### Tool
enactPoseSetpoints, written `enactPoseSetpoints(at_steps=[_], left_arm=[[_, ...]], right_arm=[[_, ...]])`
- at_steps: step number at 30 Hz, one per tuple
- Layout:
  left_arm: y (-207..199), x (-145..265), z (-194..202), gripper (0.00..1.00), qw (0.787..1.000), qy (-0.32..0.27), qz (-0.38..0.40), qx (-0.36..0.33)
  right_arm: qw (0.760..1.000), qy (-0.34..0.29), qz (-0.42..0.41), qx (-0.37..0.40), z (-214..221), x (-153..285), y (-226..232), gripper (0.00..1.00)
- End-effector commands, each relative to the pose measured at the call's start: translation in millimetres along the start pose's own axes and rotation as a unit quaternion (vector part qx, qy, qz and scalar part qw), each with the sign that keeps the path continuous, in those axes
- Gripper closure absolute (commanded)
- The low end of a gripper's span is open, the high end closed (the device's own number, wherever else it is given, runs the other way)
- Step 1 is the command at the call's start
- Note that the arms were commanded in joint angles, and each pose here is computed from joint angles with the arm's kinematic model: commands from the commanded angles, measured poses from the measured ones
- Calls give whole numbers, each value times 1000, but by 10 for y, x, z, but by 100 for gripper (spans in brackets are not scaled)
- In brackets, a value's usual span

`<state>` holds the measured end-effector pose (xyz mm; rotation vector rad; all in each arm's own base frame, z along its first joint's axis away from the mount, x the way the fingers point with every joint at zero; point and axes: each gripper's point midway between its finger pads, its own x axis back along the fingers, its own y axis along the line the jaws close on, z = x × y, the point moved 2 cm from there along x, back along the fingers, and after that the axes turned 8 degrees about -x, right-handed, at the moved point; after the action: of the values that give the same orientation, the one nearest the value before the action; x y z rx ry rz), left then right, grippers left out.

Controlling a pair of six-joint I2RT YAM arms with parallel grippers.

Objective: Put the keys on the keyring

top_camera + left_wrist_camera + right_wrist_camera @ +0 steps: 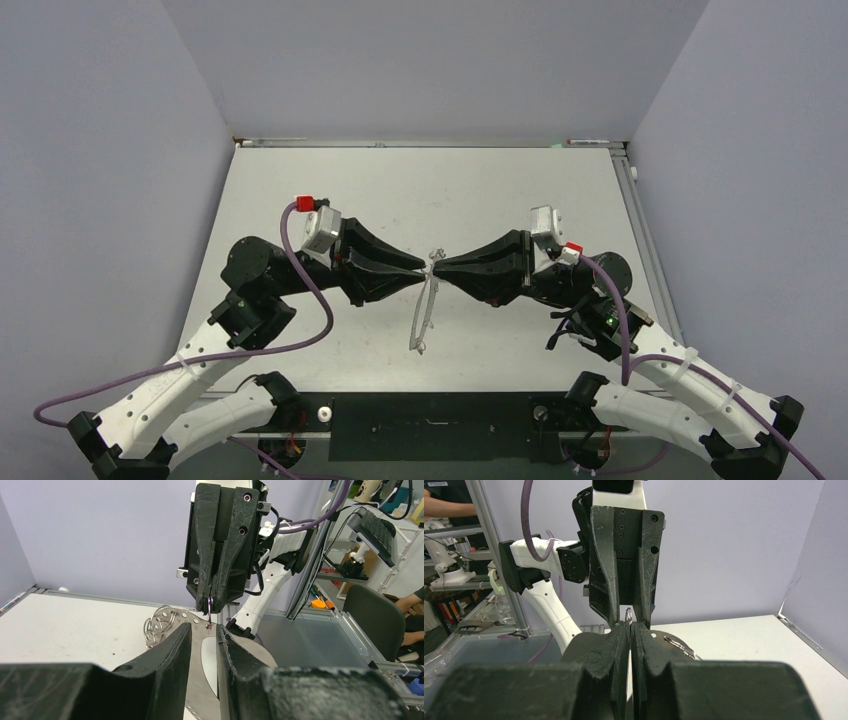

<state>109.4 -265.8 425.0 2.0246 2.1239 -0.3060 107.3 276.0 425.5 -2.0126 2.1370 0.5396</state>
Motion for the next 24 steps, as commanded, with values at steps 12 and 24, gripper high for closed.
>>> enactPoseSetpoints(at_steps=[12,24], left_arm=[[-53,-48,-89,83,1000,-22,16,-4],[-6,-68,-60,93,1000,-25,2,3]], right_arm=[[999,-31,-30,20,-149,-52,96,95],[999,-31,-39,13,-80,-70,87,95]])
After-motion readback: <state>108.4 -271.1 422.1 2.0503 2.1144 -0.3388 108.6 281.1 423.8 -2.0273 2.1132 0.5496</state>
